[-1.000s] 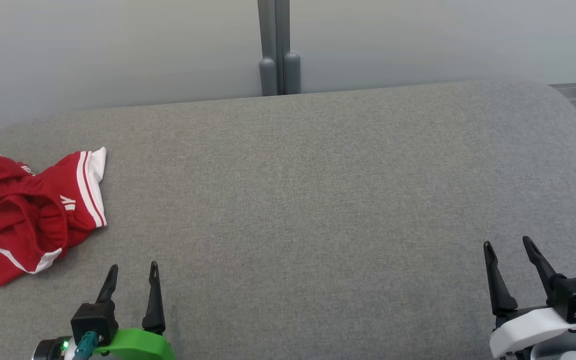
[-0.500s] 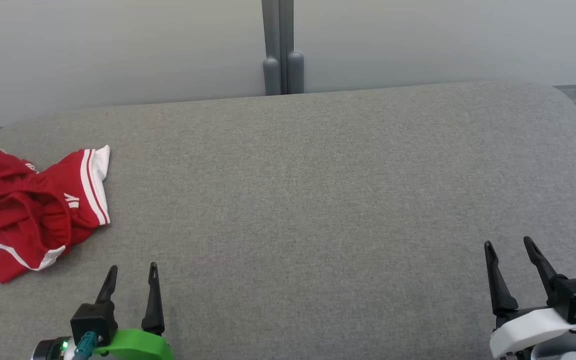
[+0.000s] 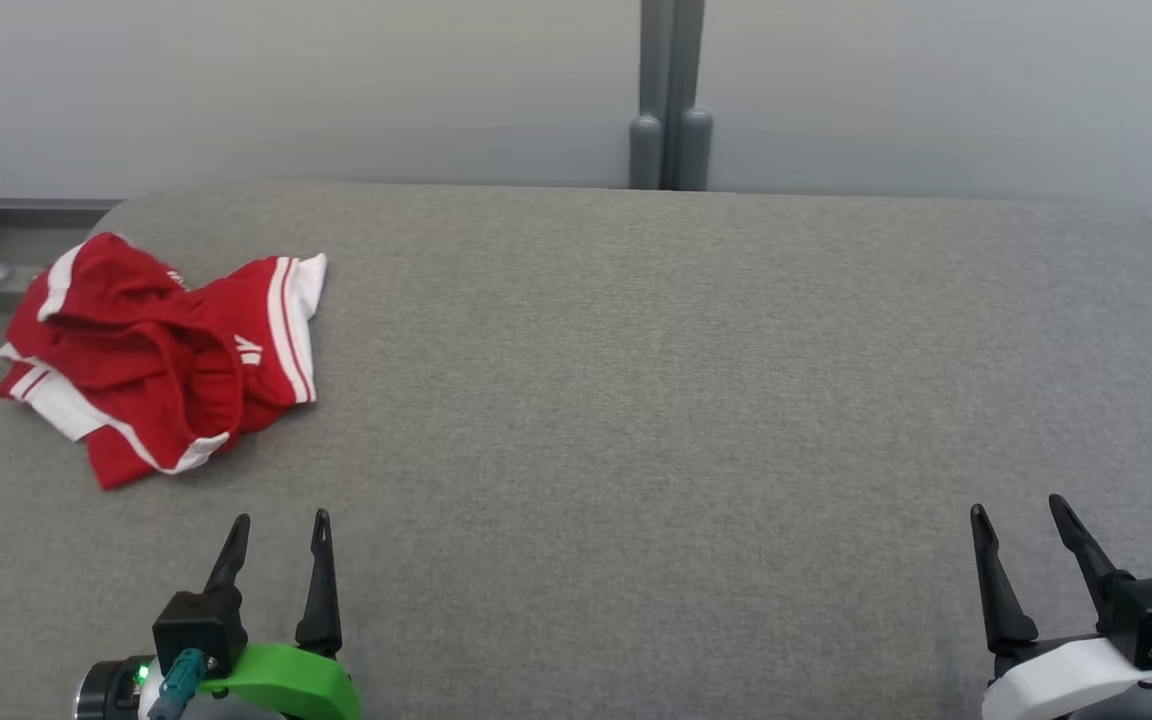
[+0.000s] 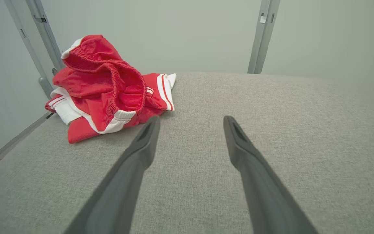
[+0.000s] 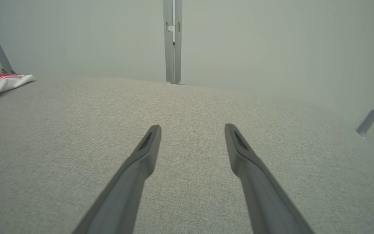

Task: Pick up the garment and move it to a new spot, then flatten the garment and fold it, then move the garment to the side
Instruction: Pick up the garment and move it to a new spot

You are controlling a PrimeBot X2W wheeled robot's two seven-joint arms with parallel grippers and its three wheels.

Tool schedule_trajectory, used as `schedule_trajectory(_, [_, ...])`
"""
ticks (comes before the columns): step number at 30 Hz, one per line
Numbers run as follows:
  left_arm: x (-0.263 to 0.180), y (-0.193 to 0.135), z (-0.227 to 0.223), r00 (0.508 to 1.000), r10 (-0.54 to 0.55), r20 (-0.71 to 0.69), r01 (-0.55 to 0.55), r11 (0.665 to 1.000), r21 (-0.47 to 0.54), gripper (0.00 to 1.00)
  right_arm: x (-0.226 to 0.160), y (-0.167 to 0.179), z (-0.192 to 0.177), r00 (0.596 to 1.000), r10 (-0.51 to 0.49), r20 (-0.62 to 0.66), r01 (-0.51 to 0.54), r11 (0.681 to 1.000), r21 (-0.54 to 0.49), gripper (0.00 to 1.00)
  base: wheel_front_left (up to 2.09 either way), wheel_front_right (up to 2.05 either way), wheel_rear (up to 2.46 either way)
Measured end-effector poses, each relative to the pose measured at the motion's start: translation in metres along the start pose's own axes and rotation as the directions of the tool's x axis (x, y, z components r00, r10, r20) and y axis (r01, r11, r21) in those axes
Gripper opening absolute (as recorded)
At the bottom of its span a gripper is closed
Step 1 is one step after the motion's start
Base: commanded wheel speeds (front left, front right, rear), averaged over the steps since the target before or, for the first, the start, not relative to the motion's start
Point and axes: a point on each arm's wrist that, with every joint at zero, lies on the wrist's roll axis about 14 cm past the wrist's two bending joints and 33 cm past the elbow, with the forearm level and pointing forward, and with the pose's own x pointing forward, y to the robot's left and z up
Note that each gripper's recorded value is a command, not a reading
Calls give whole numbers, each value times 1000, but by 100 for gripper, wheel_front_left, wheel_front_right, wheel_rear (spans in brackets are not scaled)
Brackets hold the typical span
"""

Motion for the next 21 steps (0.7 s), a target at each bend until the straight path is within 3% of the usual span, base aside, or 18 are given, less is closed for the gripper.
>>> schedule_trajectory(8, [-45, 61, -4, 979, 206, -4, -206, 978, -26, 100, 32, 75, 5, 974, 224, 17, -224, 975, 4, 100, 0, 0, 0])
schedule_trajectory(14, [-95, 110, -4, 923, 384, 9, -383, 923, -47, 100, 47, 146, 17, 907, 418, 52, -418, 908, -5, 100, 0, 0, 0])
schedule_trajectory(21, [-116, 124, 2, 897, 441, 37, -438, 896, -70, 100, 51, 169, 27, 872, 483, 74, -482, 876, -29, 100, 0, 0, 0])
